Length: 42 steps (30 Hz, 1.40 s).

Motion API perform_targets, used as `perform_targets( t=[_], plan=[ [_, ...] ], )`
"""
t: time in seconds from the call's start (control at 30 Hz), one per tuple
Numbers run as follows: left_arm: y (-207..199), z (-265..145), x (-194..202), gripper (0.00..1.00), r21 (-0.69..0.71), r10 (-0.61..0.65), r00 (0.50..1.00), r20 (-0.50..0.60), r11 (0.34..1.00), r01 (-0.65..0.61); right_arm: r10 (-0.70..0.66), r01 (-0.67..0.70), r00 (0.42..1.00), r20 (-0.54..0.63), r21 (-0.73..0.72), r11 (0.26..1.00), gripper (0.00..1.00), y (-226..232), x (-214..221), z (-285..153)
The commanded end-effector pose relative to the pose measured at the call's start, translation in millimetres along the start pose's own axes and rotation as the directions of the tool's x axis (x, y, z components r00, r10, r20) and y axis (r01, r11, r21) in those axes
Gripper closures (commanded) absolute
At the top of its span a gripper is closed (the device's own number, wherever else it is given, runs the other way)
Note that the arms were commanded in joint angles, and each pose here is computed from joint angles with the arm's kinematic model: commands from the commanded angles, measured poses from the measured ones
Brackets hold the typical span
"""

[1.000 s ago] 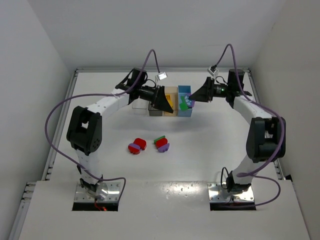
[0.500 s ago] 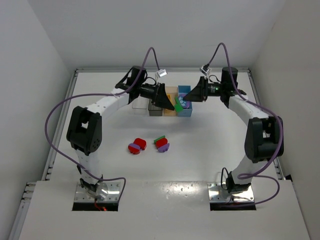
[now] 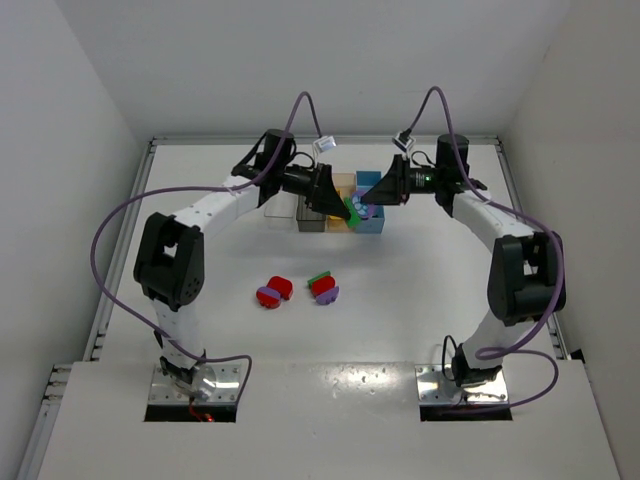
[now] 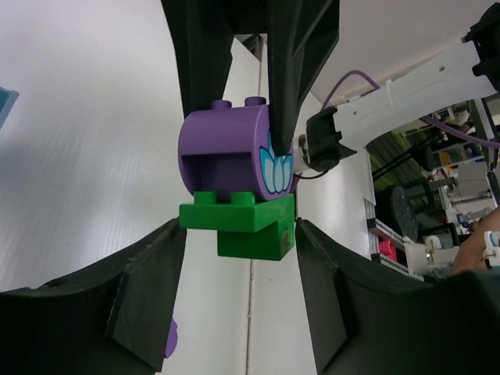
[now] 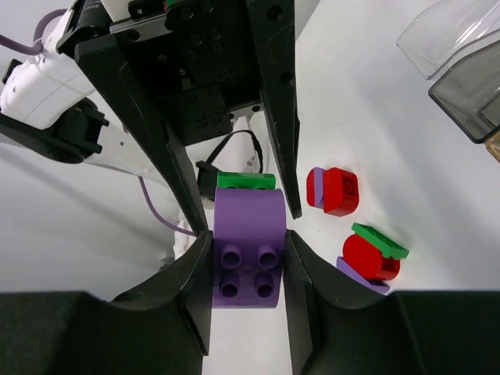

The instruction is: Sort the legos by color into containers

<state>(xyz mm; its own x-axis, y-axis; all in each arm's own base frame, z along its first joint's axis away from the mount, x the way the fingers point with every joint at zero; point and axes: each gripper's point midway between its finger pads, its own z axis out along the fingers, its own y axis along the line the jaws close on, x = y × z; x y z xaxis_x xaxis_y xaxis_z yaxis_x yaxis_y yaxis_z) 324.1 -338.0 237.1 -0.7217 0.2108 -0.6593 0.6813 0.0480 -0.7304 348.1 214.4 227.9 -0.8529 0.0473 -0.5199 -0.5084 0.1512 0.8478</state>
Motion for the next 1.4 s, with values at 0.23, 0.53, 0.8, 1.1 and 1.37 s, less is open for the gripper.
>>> perform_targets(
  t=[0.23, 0.53, 0.8, 1.1, 1.37],
  plan=[
    [-29.0, 5.2, 9.6, 0.74, 0.132, 0.046, 0.998, -0.034, 0.990, -0.041, -0.103, 0.103, 0.994, 0.032, -0.010, 0.995, 1.00, 6.3, -24.9, -3.1],
    [-38.1, -1.9, 26.2, 0.82, 0.098, 0.051, 0.998, -0.021, 0.994, -0.049, -0.107, 0.105, 0.990, 0.088, 0.031, 0.994, 1.00, -0.1, -42.3, -23.8],
    [21.3, -47.8, 13.2, 0.83, -0.340, 0.092, 0.991, 0.097, 0.939, -0.054, -0.108, 0.104, 0.989, 0.102, 0.045, 0.994, 1.00, -2.2, -39.3, -31.5],
    [116.6, -127.0, -26.3, 0.83, -0.875, 0.158, 0.981, 0.113, 0.483, 0.023, -0.113, 0.104, 0.987, 0.110, 0.080, 0.991, 1.00, -6.8, -35.3, -32.4],
    [107.0, -52.4, -50.7, 0.83, -0.690, 0.168, 0.981, 0.096, 0.722, -0.056, -0.115, 0.102, 0.986, 0.122, 0.104, 0.989, 1.00, -8.7, -34.1, -39.8]
  ],
)
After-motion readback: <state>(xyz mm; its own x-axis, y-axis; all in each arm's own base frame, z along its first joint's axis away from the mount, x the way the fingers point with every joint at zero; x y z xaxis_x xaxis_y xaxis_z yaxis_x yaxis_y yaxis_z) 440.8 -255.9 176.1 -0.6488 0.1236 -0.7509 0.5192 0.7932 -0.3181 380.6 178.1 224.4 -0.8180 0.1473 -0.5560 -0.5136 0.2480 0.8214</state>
